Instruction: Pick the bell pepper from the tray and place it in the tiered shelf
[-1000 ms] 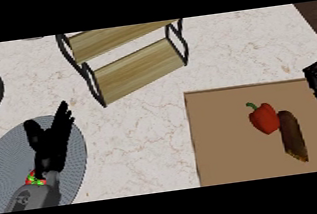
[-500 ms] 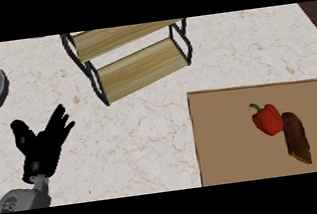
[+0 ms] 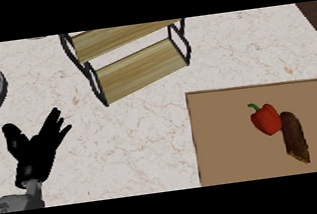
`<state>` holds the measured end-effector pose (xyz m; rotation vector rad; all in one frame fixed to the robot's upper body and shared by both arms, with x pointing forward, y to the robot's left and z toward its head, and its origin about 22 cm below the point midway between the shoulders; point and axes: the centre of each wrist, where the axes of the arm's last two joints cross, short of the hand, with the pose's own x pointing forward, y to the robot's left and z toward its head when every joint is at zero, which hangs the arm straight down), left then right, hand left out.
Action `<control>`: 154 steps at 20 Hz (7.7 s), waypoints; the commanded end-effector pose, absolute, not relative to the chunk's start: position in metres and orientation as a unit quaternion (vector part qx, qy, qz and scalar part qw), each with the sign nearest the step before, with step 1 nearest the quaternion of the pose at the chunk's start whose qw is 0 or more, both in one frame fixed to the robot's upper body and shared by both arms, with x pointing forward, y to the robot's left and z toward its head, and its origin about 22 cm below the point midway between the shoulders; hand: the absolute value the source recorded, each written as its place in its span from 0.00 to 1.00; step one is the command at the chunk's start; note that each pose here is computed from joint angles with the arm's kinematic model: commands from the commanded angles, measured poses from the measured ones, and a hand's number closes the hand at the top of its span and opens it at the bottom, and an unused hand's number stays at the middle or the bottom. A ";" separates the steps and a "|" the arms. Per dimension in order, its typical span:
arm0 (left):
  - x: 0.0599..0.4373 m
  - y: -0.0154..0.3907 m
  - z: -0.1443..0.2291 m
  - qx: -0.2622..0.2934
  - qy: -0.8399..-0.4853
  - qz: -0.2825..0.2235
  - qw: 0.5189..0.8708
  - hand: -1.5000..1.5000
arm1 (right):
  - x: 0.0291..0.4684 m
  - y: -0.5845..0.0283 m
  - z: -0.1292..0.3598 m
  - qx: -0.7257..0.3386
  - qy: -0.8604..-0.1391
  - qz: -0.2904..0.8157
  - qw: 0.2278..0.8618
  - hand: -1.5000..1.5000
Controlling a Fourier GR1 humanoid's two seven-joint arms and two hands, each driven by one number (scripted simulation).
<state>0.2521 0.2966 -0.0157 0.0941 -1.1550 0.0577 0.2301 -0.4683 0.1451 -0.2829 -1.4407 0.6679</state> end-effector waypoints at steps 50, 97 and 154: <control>0.234 0.299 -0.036 0.051 -0.527 0.019 0.848 0.50 | 0.275 -0.258 0.075 -0.381 -0.390 0.393 0.741 0.00; 0.255 0.298 -0.021 0.041 -0.528 0.008 0.848 0.50 | 0.197 -0.009 0.191 -0.164 -0.732 0.432 0.500 1.00; 0.250 0.290 -0.027 0.036 -0.534 0.002 0.845 0.50 | 0.442 -0.026 0.330 -0.259 -0.747 0.364 0.492 1.00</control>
